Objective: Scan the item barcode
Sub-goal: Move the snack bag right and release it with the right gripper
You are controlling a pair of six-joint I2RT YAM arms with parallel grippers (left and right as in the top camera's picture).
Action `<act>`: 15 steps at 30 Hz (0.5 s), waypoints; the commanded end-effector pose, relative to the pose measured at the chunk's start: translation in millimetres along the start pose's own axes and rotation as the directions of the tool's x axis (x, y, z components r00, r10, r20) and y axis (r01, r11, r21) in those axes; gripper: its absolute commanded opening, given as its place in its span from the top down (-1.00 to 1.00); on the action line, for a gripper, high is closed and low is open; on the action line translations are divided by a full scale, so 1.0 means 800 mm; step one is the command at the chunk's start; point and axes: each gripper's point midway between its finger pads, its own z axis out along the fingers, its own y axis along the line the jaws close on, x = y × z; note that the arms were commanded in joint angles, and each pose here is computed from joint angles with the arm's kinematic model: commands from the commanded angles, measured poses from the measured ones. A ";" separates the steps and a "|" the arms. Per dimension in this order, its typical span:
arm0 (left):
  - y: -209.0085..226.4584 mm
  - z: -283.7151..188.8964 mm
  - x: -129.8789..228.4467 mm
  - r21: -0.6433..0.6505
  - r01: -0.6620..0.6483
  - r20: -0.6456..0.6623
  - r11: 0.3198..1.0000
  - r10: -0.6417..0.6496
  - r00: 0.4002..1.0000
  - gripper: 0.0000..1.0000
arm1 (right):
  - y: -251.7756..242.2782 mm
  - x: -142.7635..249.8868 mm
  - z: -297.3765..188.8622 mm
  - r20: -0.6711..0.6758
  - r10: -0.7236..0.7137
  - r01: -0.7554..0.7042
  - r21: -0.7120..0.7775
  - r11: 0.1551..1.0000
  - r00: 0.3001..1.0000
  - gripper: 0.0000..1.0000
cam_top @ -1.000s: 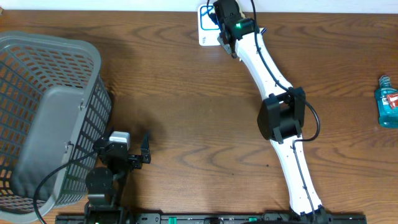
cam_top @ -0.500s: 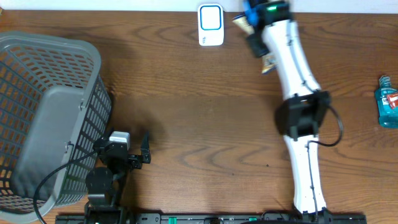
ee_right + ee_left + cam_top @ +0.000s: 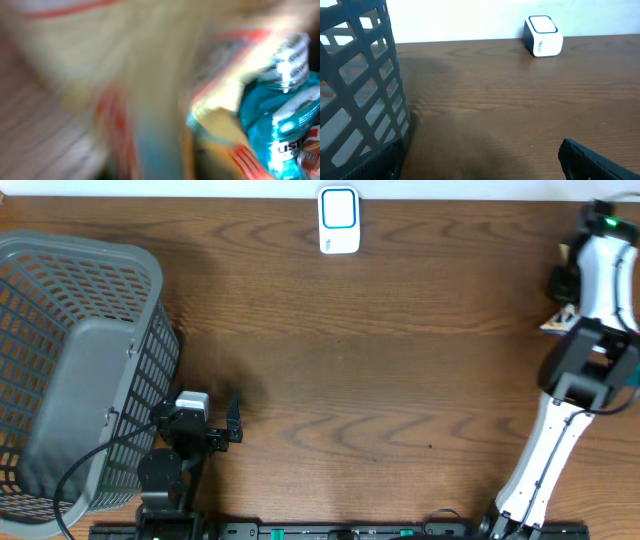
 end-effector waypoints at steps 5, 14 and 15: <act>0.001 0.003 0.020 -0.004 0.009 -0.037 1.000 -0.009 0.999 -0.96 | -0.022 -0.021 -0.077 0.101 0.142 -0.121 -0.192 0.974 0.985 -0.98; 0.001 0.003 0.020 -0.004 0.009 -0.037 1.000 -0.009 0.999 -0.96 | -0.028 -0.002 -0.341 0.423 0.204 -0.022 -0.397 0.917 0.883 -0.99; 0.001 0.003 0.020 -0.004 0.009 -0.037 1.000 -0.009 0.999 -0.96 | -0.029 0.013 -0.380 0.468 0.206 0.009 -0.418 0.908 0.859 -0.99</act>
